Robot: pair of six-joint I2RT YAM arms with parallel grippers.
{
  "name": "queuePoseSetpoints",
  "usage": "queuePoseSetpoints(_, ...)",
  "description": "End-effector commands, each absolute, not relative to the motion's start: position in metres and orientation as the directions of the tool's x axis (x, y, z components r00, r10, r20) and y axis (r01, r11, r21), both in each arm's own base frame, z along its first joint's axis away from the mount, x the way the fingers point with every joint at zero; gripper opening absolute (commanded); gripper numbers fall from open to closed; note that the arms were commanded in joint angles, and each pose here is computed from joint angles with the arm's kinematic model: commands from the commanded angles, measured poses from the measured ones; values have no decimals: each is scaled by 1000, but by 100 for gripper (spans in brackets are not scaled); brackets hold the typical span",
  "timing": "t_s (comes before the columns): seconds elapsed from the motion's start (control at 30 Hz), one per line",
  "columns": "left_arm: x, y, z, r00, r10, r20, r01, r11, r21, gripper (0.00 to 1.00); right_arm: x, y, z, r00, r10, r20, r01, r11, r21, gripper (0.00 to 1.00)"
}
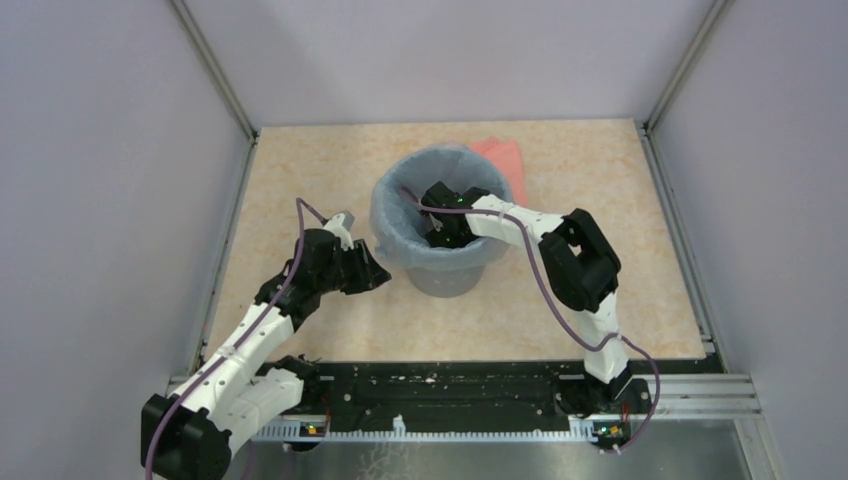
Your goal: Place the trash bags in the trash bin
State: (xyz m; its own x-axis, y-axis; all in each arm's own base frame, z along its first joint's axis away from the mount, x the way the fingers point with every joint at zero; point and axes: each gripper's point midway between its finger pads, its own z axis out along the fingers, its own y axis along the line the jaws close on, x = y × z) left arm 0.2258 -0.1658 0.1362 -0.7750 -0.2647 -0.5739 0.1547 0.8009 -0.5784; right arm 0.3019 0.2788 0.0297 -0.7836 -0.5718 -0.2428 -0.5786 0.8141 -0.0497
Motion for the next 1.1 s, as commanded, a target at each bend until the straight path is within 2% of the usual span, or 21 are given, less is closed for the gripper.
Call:
queuePoseSetpoints(0.0,232,-172,146,-756,-263,-599,192,786,-588,43,319,289,46,-771,-556,-309,-573,818,-43,55)
queuePoseSetpoints(0.27,233,-173,146,-758,-263,-597,194,783,-591,43,319,288,77,-760,-537,-365,-565,824,-37,55)
queuePoseSetpoints(0.63,233,-174,146,-760,-261,-596,197,780,-593,43,314,289,91,-758,-525,-387,-559,829,-30,56)
queuePoseSetpoints(1.07,234,-174,147,-759,-262,-596,197,780,-594,43,312,299,131,-728,-491,-479,-567,824,18,57)
